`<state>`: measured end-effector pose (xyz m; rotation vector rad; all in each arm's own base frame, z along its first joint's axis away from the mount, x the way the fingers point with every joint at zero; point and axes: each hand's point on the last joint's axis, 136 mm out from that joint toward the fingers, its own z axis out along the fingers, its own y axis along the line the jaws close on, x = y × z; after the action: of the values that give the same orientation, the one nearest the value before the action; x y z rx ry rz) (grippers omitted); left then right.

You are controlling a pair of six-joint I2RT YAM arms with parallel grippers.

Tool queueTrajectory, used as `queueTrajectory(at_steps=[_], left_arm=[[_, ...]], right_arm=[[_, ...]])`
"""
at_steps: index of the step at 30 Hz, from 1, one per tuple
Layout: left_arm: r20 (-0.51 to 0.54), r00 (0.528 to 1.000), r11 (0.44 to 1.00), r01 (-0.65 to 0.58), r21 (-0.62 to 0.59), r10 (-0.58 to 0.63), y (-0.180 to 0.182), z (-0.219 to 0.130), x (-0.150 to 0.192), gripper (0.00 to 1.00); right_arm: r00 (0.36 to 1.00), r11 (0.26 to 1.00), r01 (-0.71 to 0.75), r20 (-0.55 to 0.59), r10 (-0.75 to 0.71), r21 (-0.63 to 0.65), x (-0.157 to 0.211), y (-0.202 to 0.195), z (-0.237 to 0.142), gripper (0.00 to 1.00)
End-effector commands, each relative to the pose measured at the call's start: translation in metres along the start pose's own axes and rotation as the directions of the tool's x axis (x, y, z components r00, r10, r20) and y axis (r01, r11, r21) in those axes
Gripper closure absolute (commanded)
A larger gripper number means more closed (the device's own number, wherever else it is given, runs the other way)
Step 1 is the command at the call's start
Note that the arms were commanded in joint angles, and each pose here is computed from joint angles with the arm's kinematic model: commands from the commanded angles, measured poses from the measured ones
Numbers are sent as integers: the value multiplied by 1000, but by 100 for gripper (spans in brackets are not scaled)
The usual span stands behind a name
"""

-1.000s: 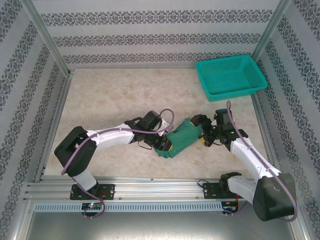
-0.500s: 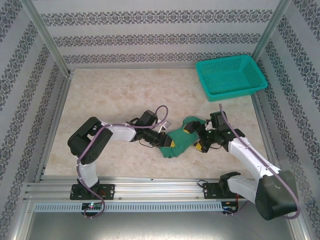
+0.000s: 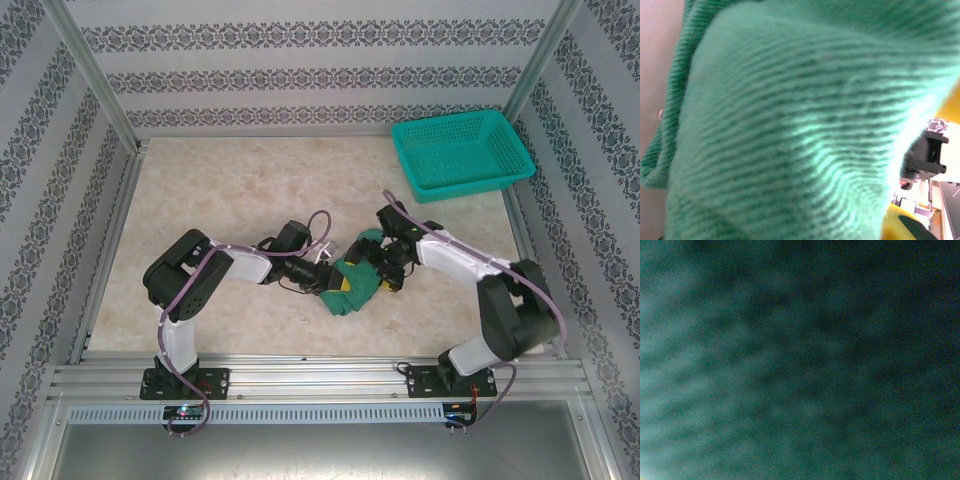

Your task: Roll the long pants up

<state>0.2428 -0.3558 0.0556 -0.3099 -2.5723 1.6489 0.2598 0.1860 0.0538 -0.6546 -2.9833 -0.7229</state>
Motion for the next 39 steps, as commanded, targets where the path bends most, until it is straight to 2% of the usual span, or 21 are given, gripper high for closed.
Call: queueTrajectory(at_steps=[1, 9, 18, 27, 32, 35, 37, 38, 39], left_arm=[[-32, 999, 997, -33, 68, 35, -16, 3, -3, 100], [-62, 995, 993, -73, 94, 79, -26, 5, -13, 100], [-31, 991, 990, -126, 61, 128, -36, -1, -22, 100], [8, 985, 978, -174, 112, 174, -58, -8, -29, 100], [14, 982, 978, -188, 93, 188, -55, -8, -29, 100], [8, 982, 977, -190, 98, 190, -56, -8, -27, 100], [13, 980, 976, -196, 98, 196, -59, -10, -28, 100], [16, 979, 974, -205, 101, 204, -62, -11, -29, 100], [19, 977, 972, -213, 102, 212, -65, -12, -30, 100]], right_arm=[[998, 989, 58, -41, -53, 134, 3, -17, 26, 2], [982, 964, 89, -181, -44, 249, 16, -28, 71, 2], [961, 946, 105, -277, -17, 306, 34, -35, 87, 3], [912, 928, 157, -410, -5, 339, 65, -36, 101, 3], [902, 917, 181, -431, -11, 355, 69, -39, 102, 4], [887, 926, 164, -461, 11, 339, 75, -40, 109, 9], [883, 932, 156, -469, 17, 328, 79, -41, 115, 17], [876, 939, 150, -481, 18, 309, 82, -39, 119, 28], [869, 944, 144, -495, 23, 296, 85, -39, 123, 50]])
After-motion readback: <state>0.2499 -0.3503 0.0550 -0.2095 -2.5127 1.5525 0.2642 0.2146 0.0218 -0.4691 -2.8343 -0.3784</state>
